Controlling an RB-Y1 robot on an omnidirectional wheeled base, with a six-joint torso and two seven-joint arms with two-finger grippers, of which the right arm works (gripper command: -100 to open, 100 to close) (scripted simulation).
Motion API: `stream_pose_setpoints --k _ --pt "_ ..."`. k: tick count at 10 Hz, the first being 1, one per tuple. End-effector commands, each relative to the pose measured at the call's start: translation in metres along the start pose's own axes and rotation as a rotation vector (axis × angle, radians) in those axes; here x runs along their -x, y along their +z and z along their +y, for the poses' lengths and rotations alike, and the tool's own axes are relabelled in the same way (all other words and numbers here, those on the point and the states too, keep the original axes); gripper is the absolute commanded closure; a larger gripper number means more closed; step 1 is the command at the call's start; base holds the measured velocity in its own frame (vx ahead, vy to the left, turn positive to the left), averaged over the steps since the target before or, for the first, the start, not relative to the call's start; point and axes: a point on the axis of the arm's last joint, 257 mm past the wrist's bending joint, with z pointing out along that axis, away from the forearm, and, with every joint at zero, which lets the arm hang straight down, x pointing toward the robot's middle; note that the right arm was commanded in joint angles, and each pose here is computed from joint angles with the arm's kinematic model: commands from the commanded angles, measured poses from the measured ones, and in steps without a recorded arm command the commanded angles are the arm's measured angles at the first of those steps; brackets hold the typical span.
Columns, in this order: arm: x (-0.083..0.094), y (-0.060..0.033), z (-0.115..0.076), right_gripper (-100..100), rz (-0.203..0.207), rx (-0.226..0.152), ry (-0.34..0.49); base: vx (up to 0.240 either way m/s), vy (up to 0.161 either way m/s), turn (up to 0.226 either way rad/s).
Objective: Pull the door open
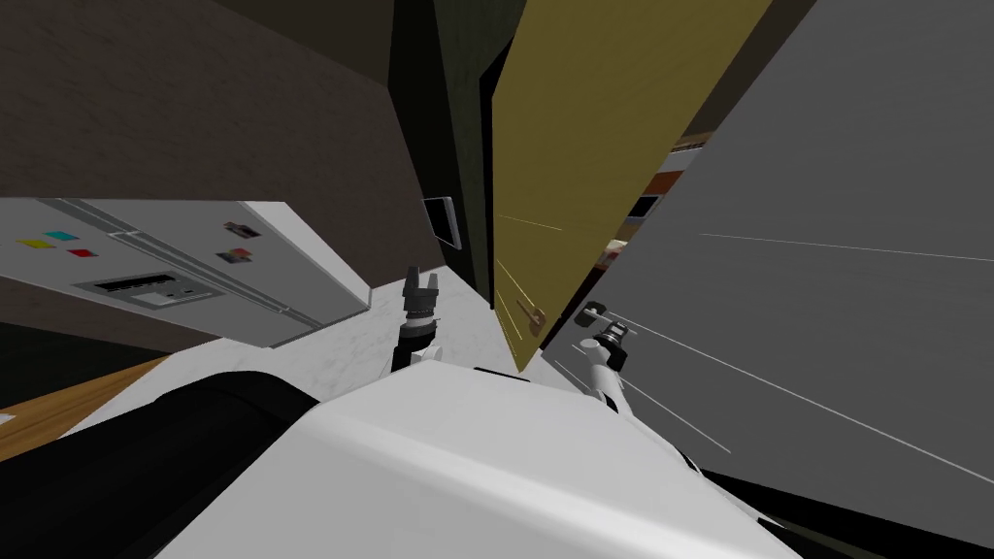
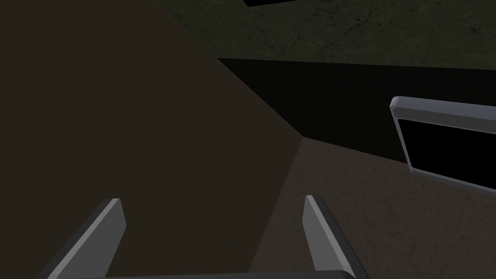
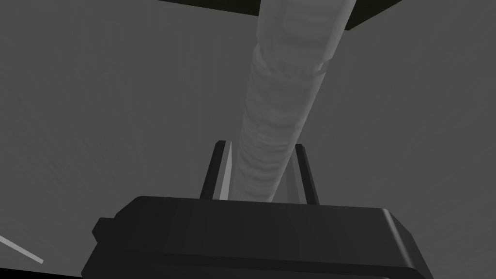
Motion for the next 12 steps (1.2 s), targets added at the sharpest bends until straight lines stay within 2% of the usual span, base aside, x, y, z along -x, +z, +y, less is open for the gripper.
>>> stream_pose_setpoints --k 1,7,12 --pt "0.026 0.0036 -0.005 100 -0.026 0.002 -0.014 -0.111 0.084 0.009" --pt "0.039 0.0093 -0.004 100 -0.006 0.013 -0.018 -0.055 0.035 0.015" --pt "0.032 0.0144 0.0 100 0.057 0.025 0.001 -0.084 0.017 0.065"
